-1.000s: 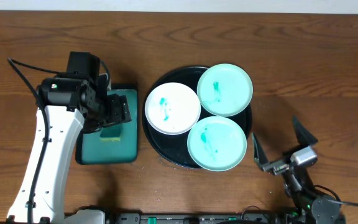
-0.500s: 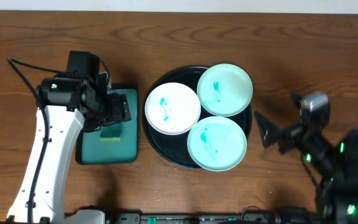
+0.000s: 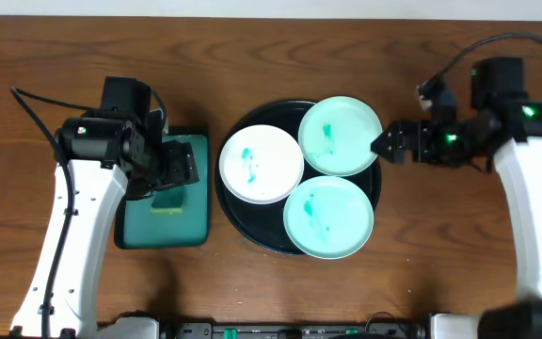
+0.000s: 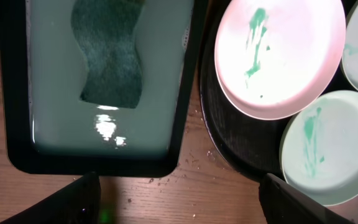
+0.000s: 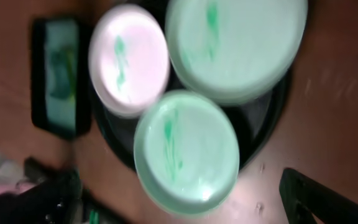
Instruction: Clean dirty plates on tray and stack at the side
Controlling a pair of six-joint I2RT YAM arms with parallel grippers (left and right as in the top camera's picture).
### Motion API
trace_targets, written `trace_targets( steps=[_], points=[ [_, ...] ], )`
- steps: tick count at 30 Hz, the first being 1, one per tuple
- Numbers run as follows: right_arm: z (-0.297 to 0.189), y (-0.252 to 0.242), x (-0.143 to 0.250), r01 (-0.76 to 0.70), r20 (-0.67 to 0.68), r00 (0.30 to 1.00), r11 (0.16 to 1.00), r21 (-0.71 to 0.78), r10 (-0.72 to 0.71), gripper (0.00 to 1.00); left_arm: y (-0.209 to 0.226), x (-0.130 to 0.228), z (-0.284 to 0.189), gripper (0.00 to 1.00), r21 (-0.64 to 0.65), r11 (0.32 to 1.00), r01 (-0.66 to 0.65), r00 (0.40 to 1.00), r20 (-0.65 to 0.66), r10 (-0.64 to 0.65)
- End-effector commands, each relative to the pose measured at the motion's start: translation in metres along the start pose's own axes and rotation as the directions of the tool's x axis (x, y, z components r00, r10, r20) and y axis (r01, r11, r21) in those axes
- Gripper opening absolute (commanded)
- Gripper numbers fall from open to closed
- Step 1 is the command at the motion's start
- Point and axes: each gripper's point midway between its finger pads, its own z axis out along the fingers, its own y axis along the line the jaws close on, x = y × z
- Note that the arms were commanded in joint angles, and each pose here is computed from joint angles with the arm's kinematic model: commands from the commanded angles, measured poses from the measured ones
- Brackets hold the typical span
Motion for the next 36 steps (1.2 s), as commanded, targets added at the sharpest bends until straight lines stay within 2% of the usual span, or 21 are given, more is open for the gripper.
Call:
trace_targets(
  steps=[1, 4, 6, 7, 9, 10, 11, 13, 16, 19, 22, 24, 25, 29, 36],
  points=[
    [0.018, 0.000, 0.004, -0.048, -0.091, 0.995, 0.998, -0.040, 0.044, 0.99, 0.000, -0.005, -0.004, 0.82, 0.000, 1.000, 0.011, 1.000, 0.013, -0.012],
    [0.027, -0.004, 0.014, 0.013, -0.158, 0.987, 0.999, -0.032, -0.018, 0.99, 0.000, -0.005, -0.004, 0.82, 0.000, 1.000, 0.011, 1.000, 0.013, -0.012],
    [0.027, -0.017, 0.017, 0.050, -0.172, 0.984, 0.995, 0.082, -0.036, 0.99, 0.000, -0.005, -0.004, 0.82, 0.000, 1.000, 0.012, 1.000, 0.013, -0.012],
    [0.026, -0.029, 0.018, 0.056, -0.176, 0.984, 0.981, 0.186, -0.023, 0.99, 0.000, -0.005, -0.004, 0.82, 0.000, 1.000, 0.012, 1.000, 0.013, -0.012],
    [0.017, -0.052, 0.018, -0.047, -0.115, 0.988, 0.906, 0.421, 0.105, 0.99, 0.000, -0.005, -0.004, 0.82, 0.000, 1.000, 0.011, 1.000, 0.013, -0.012],
    [0.011, -0.062, 0.018, -0.125, -0.053, 0.982, 0.841, 0.526, 0.179, 0.99, 0.000, -0.005, -0.004, 0.82, 0.000, 1.000, 0.011, 1.000, 0.013, -0.012],
    [0.007, -0.066, 0.018, -0.177, -0.002, 0.976, 0.792, 0.585, 0.220, 0.99, 0.000, -0.005, -0.004, 0.82, 0.000, 1.000, 0.011, 1.000, 0.013, -0.011],
    [0.010, -0.058, 0.012, -0.136, 0.023, 0.987, 0.759, 0.637, 0.159, 0.99, 0.000, -0.005, -0.004, 0.82, 0.000, 1.000, 0.011, 1.000, 0.013, -0.011],
    [0.020, -0.044, 0.004, -0.092, 0.029, 0.995, 0.778, 0.621, 0.094, 0.99, 0.000, -0.005, -0.004, 0.82, 0.000, 1.000, 0.012, 1.000, 0.013, -0.012],
    [0.031, -0.027, 0.009, -0.020, -0.028, 0.999, 0.820, 0.571, 0.044, 0.99, 0.000, -0.005, -0.004, 0.82, 0.000, 1.000, 0.011, 1.000, 0.013, -0.011],
    [0.059, 0.031, 0.011, 0.211, -0.130, 0.975, 0.940, 0.267, -0.182, 0.99, 0.000, -0.005, -0.004, 0.82, 0.000, 1.000, 0.012, 1.000, 0.013, -0.012],
    [0.069, 0.069, 0.011, 0.261, -0.110, 0.961, 0.962, 0.076, -0.252, 0.99, 0.000, -0.005, -0.004, 0.82, 0.000, 1.000, 0.011, 1.000, 0.013, -0.011],
    [0.071, 0.082, 0.008, 0.250, -0.087, 0.965, 0.968, 0.026, -0.247, 0.99, 0.000, -0.005, -0.004, 0.82, 0.000, 1.000, 0.011, 1.000, 0.013, -0.011],
    [0.079, 0.096, -0.009, 0.117, -0.014, 0.993, 0.993, 0.011, -0.117, 0.99, 0.000, -0.005, -0.004, 0.82, 0.000, 1.000, 0.011, 1.000, 0.013, -0.011],
    [0.090, 0.113, -0.030, 0.186, 0.069, 0.980, 0.982, -0.015, -0.185, 0.99, 0.000, -0.005, -0.004, 0.82, 0.000, 1.000, 0.011, 1.000, 0.014, -0.011]
  ],
)
